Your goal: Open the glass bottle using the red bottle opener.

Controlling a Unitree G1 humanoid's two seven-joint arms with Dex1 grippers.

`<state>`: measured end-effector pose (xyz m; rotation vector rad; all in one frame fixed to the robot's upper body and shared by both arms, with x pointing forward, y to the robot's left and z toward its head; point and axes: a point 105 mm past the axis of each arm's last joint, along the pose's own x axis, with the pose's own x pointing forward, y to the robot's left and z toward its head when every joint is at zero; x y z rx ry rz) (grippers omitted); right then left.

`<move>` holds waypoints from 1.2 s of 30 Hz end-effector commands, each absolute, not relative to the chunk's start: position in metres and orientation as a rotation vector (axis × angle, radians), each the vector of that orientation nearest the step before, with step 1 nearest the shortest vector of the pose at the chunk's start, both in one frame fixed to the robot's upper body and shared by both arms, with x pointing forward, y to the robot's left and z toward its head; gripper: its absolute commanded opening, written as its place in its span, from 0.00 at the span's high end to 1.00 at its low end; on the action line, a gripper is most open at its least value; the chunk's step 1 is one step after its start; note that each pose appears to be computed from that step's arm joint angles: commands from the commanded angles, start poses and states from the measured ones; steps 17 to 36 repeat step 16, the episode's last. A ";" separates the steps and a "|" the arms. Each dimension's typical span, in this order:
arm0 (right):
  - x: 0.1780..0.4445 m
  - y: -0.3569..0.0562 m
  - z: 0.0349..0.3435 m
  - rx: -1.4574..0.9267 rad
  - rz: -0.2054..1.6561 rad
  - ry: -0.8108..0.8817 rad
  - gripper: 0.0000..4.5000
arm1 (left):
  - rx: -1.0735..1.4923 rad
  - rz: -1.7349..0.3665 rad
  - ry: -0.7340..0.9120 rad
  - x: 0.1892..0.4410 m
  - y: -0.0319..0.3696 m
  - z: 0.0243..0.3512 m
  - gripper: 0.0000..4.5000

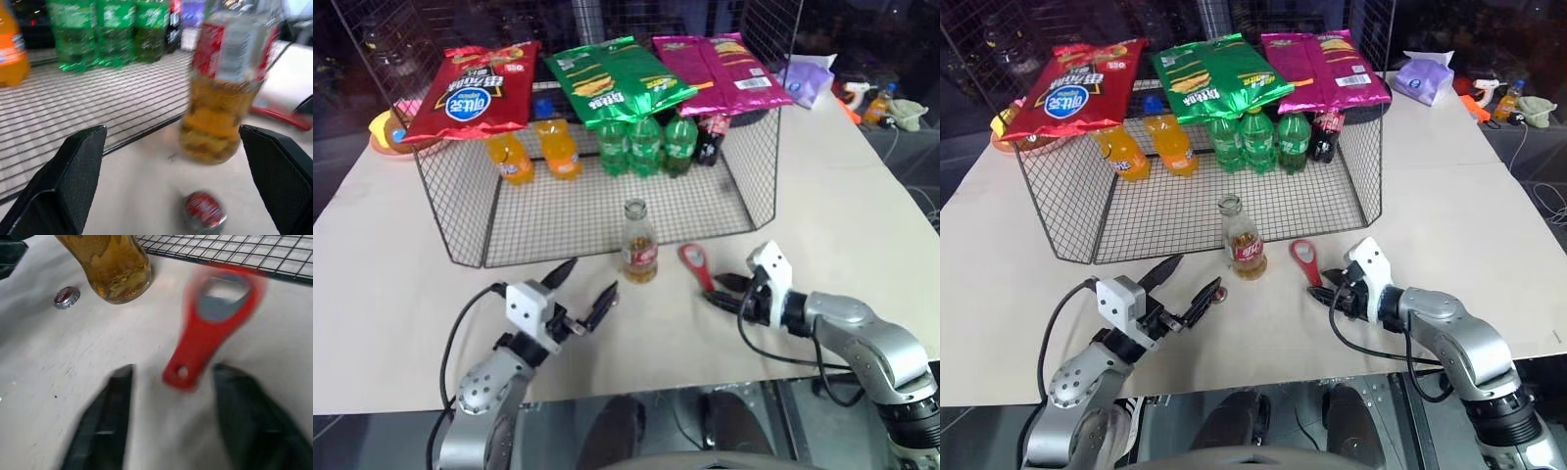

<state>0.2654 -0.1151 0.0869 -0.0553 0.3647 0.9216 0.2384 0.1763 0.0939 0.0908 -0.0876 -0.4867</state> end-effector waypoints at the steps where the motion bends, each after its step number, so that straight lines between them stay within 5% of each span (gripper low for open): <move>1: 0.269 -0.131 0.101 -0.108 0.878 0.246 0.01 | 0.156 -0.444 -0.074 0.234 0.193 0.097 0.00; 10: 0.243 -0.186 0.104 -0.127 0.885 0.019 0.01 | 0.181 -0.419 0.064 0.204 0.229 0.082 0.00; 14: 0.227 -0.207 0.095 -0.165 0.911 0.048 0.01 | 0.220 -0.424 0.085 0.194 0.239 0.081 0.00; 36: 0.225 -0.209 0.094 -0.162 0.915 0.056 0.01 | 0.224 -0.439 0.089 0.194 0.238 0.081 0.00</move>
